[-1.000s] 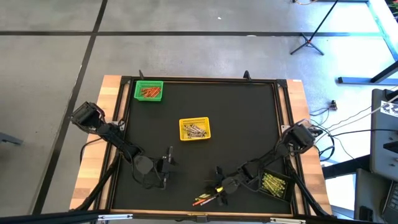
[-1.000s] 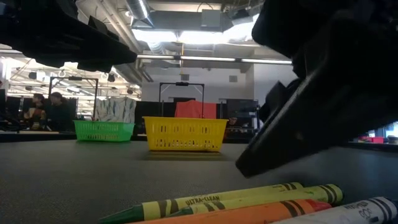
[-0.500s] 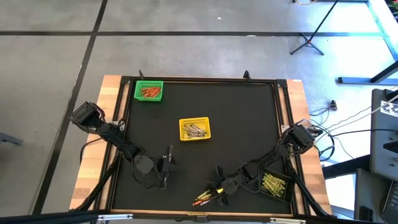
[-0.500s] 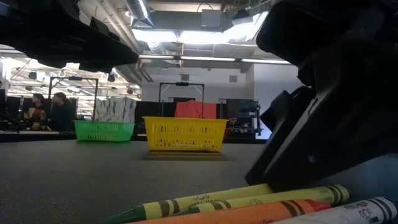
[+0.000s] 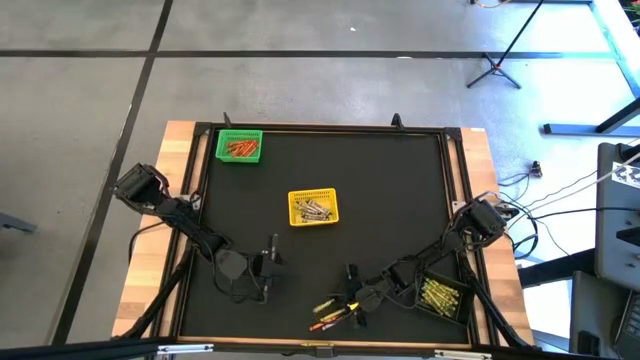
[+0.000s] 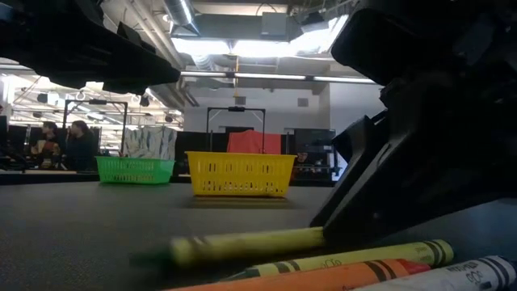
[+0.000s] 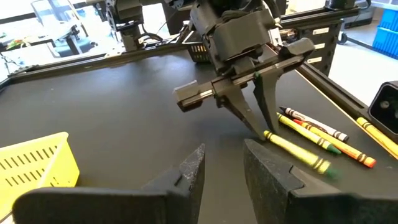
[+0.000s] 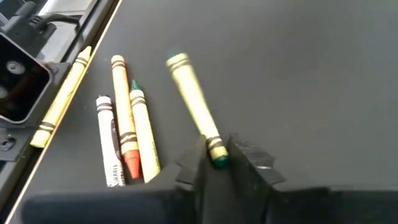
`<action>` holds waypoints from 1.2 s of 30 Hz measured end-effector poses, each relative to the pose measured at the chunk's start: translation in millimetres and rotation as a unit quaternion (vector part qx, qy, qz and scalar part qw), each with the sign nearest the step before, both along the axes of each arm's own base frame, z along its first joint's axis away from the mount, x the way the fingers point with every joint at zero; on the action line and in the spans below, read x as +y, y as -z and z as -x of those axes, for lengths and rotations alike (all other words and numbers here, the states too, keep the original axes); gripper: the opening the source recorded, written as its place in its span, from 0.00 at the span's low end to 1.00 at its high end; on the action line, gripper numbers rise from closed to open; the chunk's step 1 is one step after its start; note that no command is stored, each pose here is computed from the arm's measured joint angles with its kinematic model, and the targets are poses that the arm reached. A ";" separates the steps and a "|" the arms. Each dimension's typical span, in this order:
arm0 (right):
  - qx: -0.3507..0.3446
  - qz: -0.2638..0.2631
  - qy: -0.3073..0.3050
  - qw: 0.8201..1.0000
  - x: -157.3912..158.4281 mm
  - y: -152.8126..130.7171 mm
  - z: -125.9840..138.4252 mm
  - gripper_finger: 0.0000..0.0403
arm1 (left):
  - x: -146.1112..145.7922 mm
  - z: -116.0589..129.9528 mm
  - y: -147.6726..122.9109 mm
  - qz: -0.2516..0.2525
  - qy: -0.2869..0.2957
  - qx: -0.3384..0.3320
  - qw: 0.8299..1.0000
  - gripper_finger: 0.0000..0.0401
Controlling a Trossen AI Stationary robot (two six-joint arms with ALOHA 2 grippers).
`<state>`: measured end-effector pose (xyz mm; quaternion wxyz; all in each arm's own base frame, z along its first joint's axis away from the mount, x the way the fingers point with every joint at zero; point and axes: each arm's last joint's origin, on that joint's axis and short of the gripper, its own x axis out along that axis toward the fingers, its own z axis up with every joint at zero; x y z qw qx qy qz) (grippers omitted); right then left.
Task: Sort crayons
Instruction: Put the green crayon into the black bin
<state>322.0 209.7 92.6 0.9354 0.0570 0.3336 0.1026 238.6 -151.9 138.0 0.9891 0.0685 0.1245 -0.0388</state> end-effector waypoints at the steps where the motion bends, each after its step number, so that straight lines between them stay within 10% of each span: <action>1: 0.001 0.000 0.000 1.000 -0.3 0.2 0.0 0.17 | 0.0 0.0 0.0 0.000 0.000 0.000 1.000 0.23; 7: 0.006 0.004 0.001 1.000 -0.8 0.9 0.6 0.02 | 0.0 0.0 0.1 0.000 0.000 0.000 1.000 0.23; 23: 0.014 -0.039 0.010 0.999 0.0 -45.8 14.9 0.03 | -0.4 0.2 0.0 0.009 0.001 0.001 1.000 0.23; 36: 0.148 -0.118 0.090 0.978 -1.9 -119.1 91.0 0.05 | -0.5 0.1 -0.3 0.012 0.001 0.000 1.000 0.23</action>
